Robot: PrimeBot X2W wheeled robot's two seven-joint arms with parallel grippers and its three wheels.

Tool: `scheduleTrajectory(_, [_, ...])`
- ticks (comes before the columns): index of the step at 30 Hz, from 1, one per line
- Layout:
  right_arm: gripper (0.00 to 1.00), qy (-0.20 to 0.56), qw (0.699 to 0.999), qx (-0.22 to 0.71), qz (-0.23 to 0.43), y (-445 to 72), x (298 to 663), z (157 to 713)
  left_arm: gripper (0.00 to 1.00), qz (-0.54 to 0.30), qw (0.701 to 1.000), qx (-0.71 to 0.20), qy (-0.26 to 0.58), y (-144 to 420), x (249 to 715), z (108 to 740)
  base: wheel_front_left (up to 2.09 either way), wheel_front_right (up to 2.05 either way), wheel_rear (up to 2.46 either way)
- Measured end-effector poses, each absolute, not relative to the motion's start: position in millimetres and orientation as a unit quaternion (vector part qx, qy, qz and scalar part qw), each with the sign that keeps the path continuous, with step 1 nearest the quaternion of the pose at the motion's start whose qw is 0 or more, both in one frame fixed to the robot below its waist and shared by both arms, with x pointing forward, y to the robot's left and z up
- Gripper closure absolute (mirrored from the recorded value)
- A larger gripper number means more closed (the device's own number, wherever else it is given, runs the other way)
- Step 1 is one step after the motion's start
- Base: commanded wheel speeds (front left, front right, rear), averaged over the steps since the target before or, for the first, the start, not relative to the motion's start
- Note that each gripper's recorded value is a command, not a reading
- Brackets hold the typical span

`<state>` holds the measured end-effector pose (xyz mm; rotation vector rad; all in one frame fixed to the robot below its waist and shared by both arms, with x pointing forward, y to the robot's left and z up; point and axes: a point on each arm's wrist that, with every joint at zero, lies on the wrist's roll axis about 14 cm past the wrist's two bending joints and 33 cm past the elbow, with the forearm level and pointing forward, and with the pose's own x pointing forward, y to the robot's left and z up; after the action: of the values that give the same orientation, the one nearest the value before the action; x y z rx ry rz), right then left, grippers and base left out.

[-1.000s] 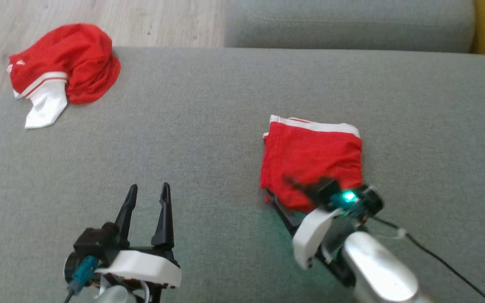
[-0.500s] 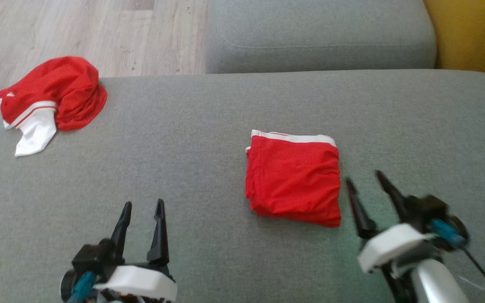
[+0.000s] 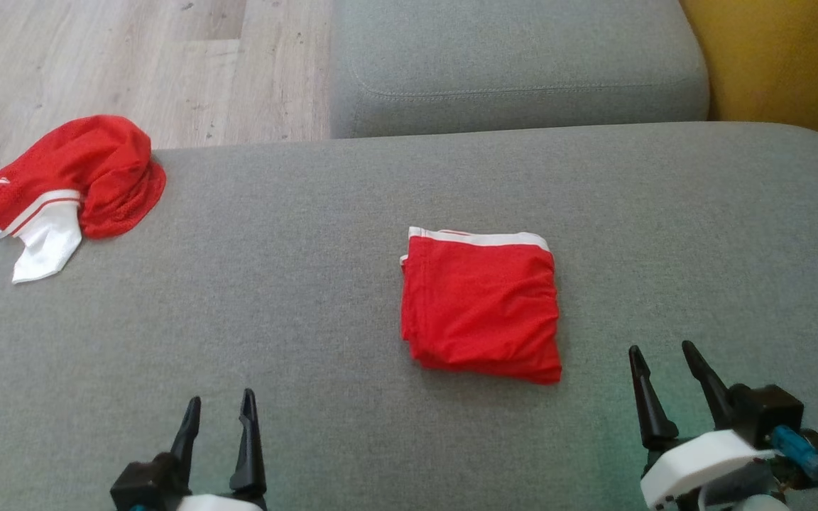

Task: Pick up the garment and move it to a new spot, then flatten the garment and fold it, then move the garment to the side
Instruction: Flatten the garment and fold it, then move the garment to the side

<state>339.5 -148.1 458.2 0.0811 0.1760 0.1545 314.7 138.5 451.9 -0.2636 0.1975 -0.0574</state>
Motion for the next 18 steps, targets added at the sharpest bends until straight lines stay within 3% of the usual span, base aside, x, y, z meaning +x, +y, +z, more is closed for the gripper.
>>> scheduleTrajectory(18, [0.00,0.094,0.990,0.028,0.097,-136.2,343.7,456.6,0.00,-0.020,0.985,-0.132,0.108,141.2,312.9,443.8,0.00,0.00,0.00])
